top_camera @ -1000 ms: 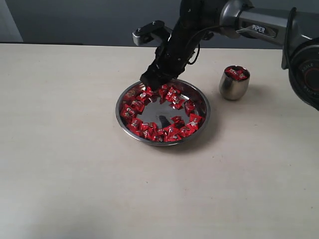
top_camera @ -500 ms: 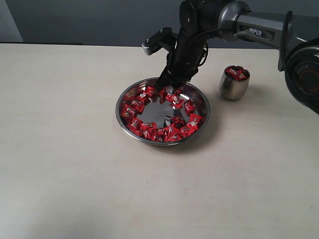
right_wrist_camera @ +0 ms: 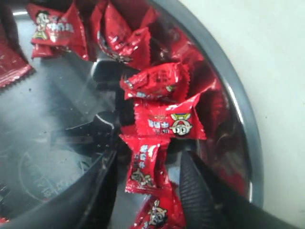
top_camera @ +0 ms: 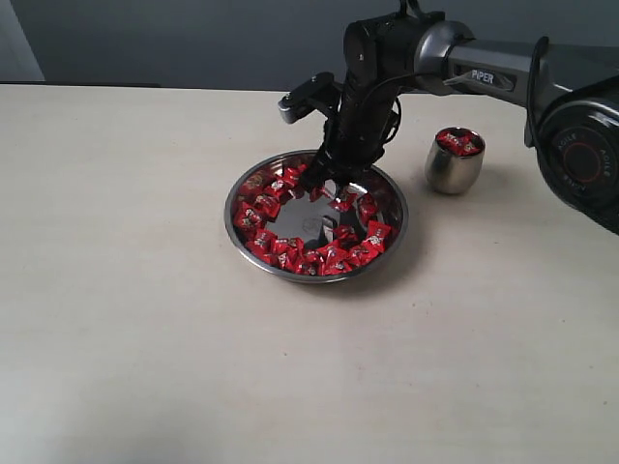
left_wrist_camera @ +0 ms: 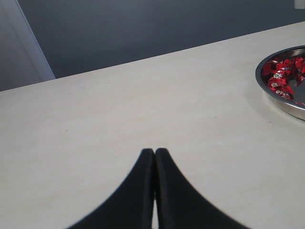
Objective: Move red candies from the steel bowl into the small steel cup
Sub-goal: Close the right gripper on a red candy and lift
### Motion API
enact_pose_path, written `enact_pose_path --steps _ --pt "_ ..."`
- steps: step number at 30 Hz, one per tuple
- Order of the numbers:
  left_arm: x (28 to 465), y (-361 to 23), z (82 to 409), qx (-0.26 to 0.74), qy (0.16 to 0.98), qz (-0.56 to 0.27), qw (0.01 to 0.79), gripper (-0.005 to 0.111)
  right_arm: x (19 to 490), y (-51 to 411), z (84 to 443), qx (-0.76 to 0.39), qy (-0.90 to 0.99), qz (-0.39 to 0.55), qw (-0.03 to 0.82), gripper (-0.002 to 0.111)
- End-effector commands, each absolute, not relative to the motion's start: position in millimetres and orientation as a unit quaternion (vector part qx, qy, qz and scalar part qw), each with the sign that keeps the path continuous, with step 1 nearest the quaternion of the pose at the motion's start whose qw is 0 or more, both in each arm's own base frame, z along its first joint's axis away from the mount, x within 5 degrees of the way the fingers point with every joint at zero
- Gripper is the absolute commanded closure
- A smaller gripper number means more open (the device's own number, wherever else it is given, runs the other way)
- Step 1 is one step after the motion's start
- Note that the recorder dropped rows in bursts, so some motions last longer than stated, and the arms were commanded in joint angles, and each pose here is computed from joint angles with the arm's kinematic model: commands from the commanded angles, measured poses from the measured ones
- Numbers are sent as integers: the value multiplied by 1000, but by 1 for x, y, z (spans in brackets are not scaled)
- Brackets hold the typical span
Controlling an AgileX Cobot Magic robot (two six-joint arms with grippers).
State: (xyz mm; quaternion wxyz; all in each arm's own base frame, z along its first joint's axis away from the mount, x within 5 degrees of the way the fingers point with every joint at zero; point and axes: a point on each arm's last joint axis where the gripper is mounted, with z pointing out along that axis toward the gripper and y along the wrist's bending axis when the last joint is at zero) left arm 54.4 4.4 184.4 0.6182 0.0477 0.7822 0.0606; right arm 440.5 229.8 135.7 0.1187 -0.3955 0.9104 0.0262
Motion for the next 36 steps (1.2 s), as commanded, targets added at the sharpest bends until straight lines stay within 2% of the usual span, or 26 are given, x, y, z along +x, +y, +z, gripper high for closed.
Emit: enact_pose_path --steps 1,17,23,30,32,36 --pt "54 4 186 47 778 60 623 106 440 229 136 -396 910 22 117 66" --pt "54 4 186 47 778 60 623 106 440 229 136 -396 910 22 119 66" --pt "54 4 186 47 778 60 623 106 440 229 120 -397 912 21 98 66" --pt "54 4 186 47 778 60 623 106 441 229 119 -396 912 22 106 66" --pt "54 4 186 47 778 60 623 106 441 229 119 -396 912 21 105 71" --pt "54 4 186 47 778 60 623 106 441 229 119 -397 912 21 104 100"
